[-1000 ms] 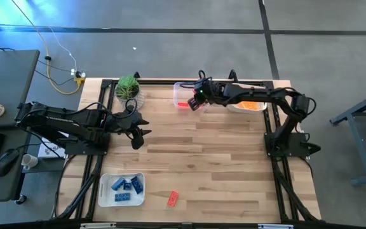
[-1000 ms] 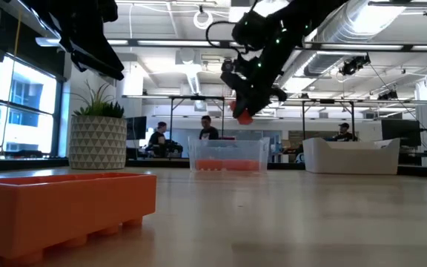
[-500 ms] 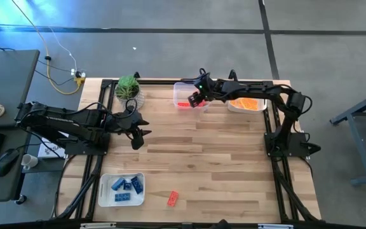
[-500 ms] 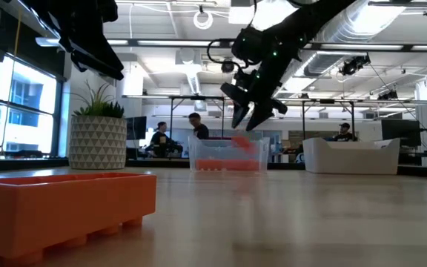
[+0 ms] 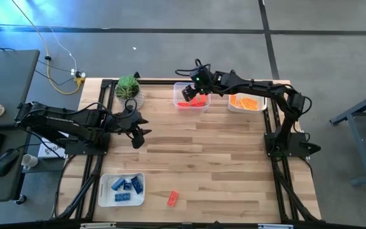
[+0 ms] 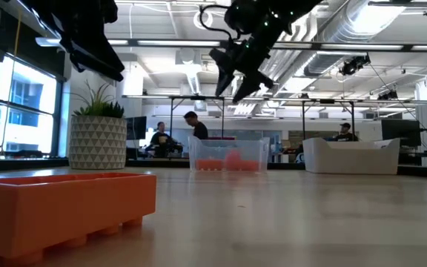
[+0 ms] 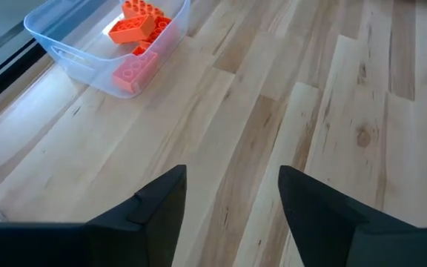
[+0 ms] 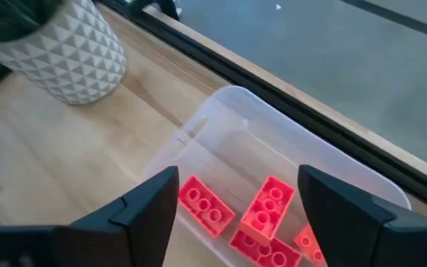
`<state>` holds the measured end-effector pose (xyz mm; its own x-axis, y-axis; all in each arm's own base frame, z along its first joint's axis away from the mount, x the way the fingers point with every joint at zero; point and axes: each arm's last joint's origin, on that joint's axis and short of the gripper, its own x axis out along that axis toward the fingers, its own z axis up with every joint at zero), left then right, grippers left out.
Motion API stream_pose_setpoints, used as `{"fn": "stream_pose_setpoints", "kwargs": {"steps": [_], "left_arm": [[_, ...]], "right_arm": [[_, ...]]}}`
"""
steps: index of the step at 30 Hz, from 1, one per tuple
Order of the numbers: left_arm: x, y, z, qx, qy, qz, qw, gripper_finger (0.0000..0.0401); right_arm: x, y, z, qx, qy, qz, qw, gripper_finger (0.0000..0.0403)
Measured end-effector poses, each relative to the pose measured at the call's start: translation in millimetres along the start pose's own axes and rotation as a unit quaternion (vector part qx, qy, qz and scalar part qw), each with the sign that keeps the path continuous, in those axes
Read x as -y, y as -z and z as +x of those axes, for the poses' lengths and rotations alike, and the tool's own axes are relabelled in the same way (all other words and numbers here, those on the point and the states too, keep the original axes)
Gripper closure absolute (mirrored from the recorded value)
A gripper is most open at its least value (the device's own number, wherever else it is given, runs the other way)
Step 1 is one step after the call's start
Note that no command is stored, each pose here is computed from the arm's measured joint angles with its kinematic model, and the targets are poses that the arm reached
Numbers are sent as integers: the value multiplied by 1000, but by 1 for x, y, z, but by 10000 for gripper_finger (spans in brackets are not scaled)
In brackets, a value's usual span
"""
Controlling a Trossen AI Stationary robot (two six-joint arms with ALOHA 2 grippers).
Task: Sort & place blocks by color
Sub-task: Put the orange game piece into the transparent bin
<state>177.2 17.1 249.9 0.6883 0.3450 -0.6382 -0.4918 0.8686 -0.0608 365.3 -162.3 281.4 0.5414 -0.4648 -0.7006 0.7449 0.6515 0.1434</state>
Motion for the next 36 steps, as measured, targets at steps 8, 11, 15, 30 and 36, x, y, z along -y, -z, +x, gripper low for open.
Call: {"fn": "stream_pose_setpoints", "kwargs": {"steps": [8, 11, 15, 30, 36], "left_arm": [[2, -1, -2, -13, 24, -83, 996, 174], [4, -6, -5, -15, 52, -93, 994, 174], [7, -16, -10, -5, 63, -94, 994, 174], [52, -60, -3, 1, 75, -111, 991, 187], [83, -50, 15, -53, 80, -160, 982, 187]], "right_arm": [[-13, -9, -16, 9, 5, 28, 1000, 139], [-17, -7, -17, 13, 16, 23, 1000, 139], [-21, -4, -18, 11, 18, 17, 1000, 139], [-20, 16, -22, -71, 54, -22, 996, 139], [-16, 24, -24, -112, 74, -48, 990, 139]]}}
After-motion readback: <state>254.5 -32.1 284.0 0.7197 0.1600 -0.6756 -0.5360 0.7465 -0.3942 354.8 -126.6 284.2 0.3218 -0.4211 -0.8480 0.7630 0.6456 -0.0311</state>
